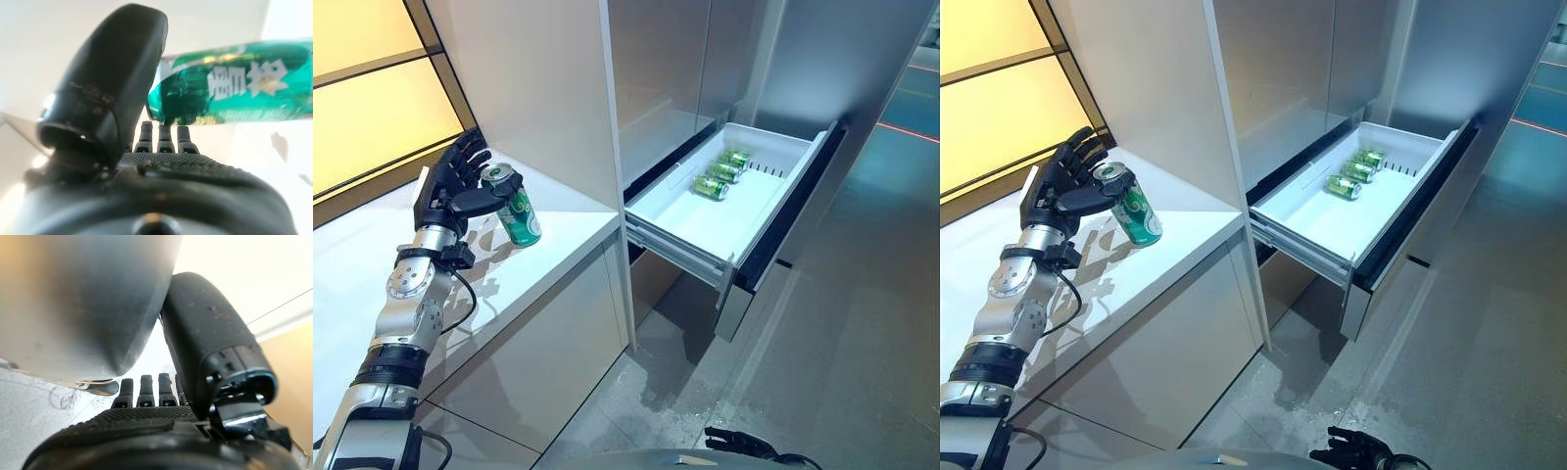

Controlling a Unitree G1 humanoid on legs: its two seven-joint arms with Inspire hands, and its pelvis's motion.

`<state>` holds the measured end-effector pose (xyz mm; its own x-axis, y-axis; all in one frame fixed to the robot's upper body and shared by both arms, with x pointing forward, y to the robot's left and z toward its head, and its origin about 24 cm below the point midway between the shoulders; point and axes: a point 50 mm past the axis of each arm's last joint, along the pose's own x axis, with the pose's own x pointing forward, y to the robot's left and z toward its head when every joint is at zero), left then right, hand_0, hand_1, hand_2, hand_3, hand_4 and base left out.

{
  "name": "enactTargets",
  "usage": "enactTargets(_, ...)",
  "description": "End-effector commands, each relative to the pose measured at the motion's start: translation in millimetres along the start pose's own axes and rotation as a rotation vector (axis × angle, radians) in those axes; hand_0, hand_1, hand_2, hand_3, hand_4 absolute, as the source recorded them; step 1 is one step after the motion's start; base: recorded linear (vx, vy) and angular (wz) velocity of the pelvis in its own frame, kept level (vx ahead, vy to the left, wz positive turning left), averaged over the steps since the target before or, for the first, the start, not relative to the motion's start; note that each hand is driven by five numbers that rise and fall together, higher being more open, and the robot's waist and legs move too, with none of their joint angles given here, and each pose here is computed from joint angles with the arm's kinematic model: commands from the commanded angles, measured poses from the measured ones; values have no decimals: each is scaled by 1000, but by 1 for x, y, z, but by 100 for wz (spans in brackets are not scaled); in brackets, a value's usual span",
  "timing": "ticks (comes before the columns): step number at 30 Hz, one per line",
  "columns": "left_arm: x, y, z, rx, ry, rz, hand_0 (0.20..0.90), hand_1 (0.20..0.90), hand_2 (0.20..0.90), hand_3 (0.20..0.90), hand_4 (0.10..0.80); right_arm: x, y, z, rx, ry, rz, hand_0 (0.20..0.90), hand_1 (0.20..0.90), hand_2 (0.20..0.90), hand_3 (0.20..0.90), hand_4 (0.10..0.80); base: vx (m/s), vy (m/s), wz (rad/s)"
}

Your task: Put drinks into fridge and close the fridge

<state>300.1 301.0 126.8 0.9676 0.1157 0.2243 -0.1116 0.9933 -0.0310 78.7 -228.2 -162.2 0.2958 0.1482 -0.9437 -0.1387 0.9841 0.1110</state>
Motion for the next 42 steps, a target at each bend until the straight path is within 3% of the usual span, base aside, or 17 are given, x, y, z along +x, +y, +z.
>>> enactTargets(1, 19, -5, 48, -2, -209, -28, 900, 900, 900, 900, 800, -8, -17, -7, -63, 52, -16, 900, 900, 900, 900, 800, 0, 0, 0)
enactTargets(20, 24, 6, 43, 26, -155, 40, 900, 900, 900, 900, 800, -9, -18, -9, -51, 56, -24, 900, 900, 900, 900, 800, 6, 4, -2)
enactTargets(42, 30, 0, 45, 0, -159, 21, 900, 900, 900, 900, 800, -9, -18, -9, -47, 52, -28, 900, 900, 900, 900, 800, 0, 0, 0)
